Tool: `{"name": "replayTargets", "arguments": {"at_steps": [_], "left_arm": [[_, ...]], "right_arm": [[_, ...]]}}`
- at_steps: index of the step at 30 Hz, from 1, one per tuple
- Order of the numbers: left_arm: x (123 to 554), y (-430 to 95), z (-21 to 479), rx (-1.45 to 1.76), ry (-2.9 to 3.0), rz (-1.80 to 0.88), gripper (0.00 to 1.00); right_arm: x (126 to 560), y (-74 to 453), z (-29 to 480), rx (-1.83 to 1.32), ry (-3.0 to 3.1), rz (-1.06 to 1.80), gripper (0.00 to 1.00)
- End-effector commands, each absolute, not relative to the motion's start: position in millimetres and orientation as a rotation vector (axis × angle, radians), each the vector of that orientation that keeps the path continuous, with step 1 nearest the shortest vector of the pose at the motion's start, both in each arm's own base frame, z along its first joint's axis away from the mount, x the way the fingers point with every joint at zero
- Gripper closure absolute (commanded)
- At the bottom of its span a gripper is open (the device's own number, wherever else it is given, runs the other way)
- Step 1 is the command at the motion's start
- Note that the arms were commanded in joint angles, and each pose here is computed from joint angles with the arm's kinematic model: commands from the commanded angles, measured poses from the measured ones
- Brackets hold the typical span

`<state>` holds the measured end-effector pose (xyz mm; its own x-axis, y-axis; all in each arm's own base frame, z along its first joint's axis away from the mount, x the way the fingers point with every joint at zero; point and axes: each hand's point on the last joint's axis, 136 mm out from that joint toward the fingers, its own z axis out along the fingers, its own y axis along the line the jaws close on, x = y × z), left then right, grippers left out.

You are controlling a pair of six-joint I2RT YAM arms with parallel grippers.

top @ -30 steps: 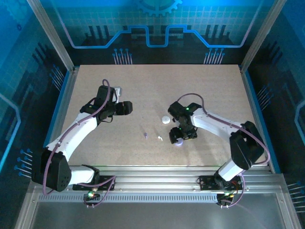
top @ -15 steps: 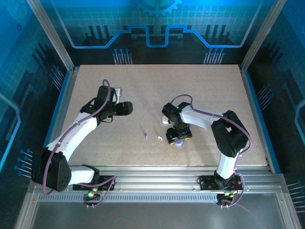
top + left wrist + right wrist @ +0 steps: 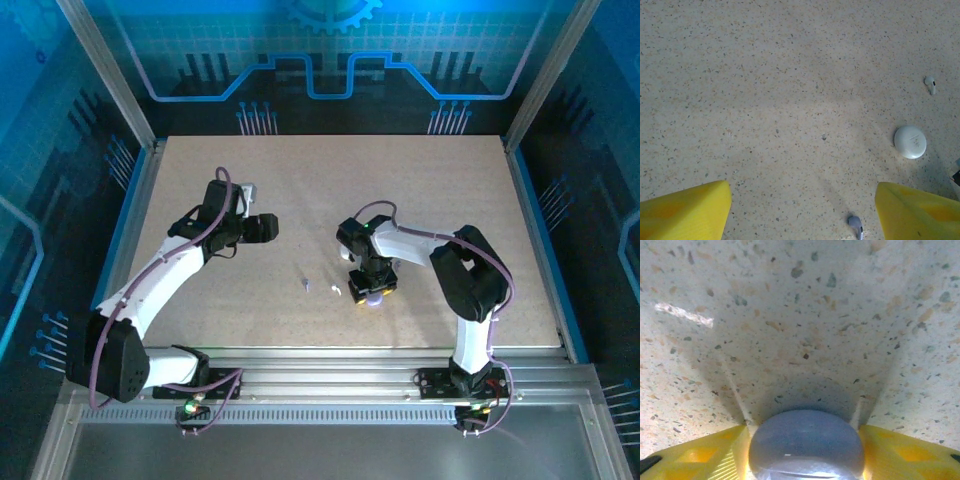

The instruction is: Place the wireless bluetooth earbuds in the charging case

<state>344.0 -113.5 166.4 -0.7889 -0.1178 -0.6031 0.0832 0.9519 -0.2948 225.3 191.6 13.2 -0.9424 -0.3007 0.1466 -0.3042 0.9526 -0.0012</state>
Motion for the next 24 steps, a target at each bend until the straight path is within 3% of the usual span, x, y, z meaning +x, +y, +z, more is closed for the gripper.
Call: {"name": "replayTargets", "arguments": {"at_steps": [1,9,12,24], "left_arm": [[335.4,-112.4,165.5,-0.033,2.459,-0.399,0.23],[335.1,-113.0,166.7,-0.039,2.453,-0.408,0.23],[338.3,-115.8,169.2,-0.037,2.429,-0.43,0.24],[334.1,-166.9,214.5,0.241,2.19,-0.562,0.3]], "right_arm": [[226.1,191.9,6.2,0.455,-2.953,0.04,0.47],[225.4,190.1,7.9,0.407,-2.978,0.022,0.59],[230.4,197.0,19.2,0.306,-3.036,-0.125,0.61],[269.6,193.1,121.0,-0.067,-3.35,-0.617,0.62]]}}
